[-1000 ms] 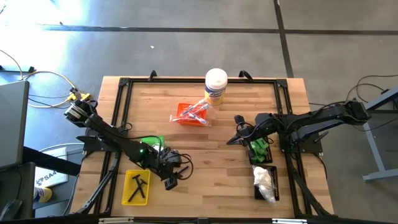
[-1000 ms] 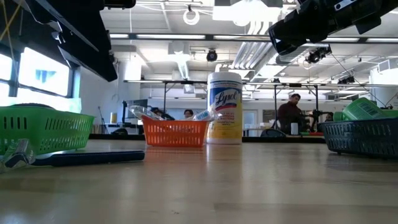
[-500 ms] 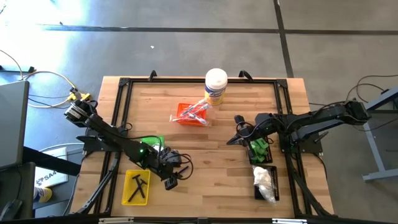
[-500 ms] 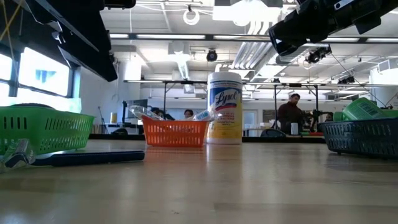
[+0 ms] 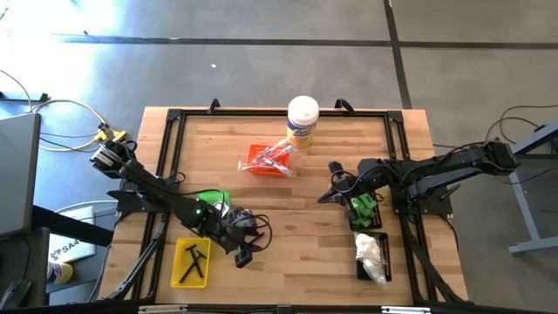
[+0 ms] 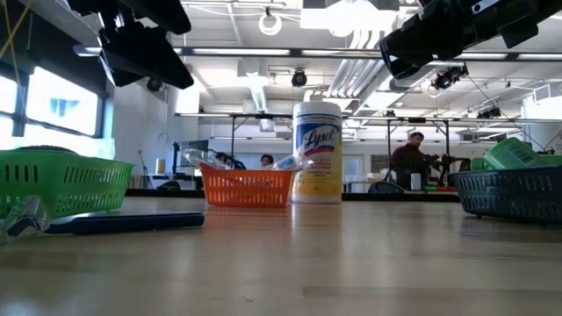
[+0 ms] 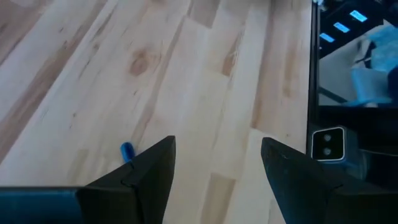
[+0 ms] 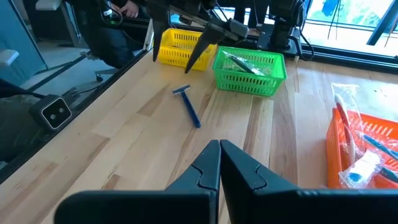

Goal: Pick & Place Travel size toiletries
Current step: Put the blue razor into the yellow bin

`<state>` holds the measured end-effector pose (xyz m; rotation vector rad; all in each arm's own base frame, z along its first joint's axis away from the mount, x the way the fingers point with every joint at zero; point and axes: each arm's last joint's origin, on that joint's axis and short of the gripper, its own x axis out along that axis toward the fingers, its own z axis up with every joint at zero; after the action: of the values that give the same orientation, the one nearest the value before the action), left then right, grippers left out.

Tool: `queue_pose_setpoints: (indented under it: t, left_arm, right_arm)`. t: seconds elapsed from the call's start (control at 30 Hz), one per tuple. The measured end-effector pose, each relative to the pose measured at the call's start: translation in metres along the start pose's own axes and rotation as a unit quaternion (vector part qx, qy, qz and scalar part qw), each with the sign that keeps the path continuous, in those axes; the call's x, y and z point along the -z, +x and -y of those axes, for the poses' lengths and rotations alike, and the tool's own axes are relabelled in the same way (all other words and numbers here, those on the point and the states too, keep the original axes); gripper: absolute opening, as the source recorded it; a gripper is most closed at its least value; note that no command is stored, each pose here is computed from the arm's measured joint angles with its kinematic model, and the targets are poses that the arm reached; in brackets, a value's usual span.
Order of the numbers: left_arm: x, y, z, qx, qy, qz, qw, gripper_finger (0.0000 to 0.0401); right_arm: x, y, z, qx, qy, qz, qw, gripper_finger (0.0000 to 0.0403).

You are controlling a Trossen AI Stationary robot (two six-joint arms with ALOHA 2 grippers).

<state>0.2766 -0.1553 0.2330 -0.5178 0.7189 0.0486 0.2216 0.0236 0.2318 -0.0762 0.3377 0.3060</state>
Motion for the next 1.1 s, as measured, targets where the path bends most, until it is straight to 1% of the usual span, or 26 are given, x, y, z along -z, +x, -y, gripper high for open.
queue_pose_setpoints:
  t: [0.13, 0.4, 0.43, 0.6, 0.73, 0.9, 1.03, 1.1]
  left_arm:
    - [0.000, 0.000, -0.001, -0.014, 0.001, 0.011, 1.000, 0.0234]
    - [-0.001, 0.000, -0.001, -0.016, 0.000, 0.014, 1.000, 0.0234]
    - [-0.001, 0.000, -0.001, -0.018, -0.004, 0.017, 1.000, 0.0234]
    - [-0.001, 0.000, -0.001, -0.016, -0.062, 0.022, 0.998, 0.0234]
    - [-0.001, 0.000, -0.001, -0.015, -0.087, 0.023, 0.996, 0.0234]
    - [0.001, 0.006, -0.001, -0.022, -0.088, 0.020, 0.996, 0.0234]
    - [0.010, 0.016, 0.002, -0.021, -0.080, 0.011, 0.996, 0.0234]
    - [0.018, 0.022, 0.002, -0.037, -0.070, -0.008, 0.997, 0.0234]
  right_arm:
    - [0.000, 0.000, 0.000, 0.000, 0.002, 0.000, 1.000, 0.0003]
    - [0.000, 0.000, 0.000, 0.000, 0.002, 0.000, 1.000, 0.0003]
    - [0.000, 0.000, 0.000, 0.000, 0.002, 0.000, 1.000, 0.0003]
    - [0.000, 0.000, 0.000, 0.000, 0.002, 0.000, 1.000, 0.0003]
    - [0.000, 0.000, 0.000, 0.000, 0.002, 0.000, 1.000, 0.0003]
    - [0.000, 0.000, 0.000, 0.000, 0.002, 0.000, 1.000, 0.0003]
    - [0.001, 0.000, 0.000, 0.000, 0.003, -0.004, 1.000, 0.0003]
    - [0.001, 0.000, 0.000, 0.000, 0.003, -0.005, 1.000, 0.0003]
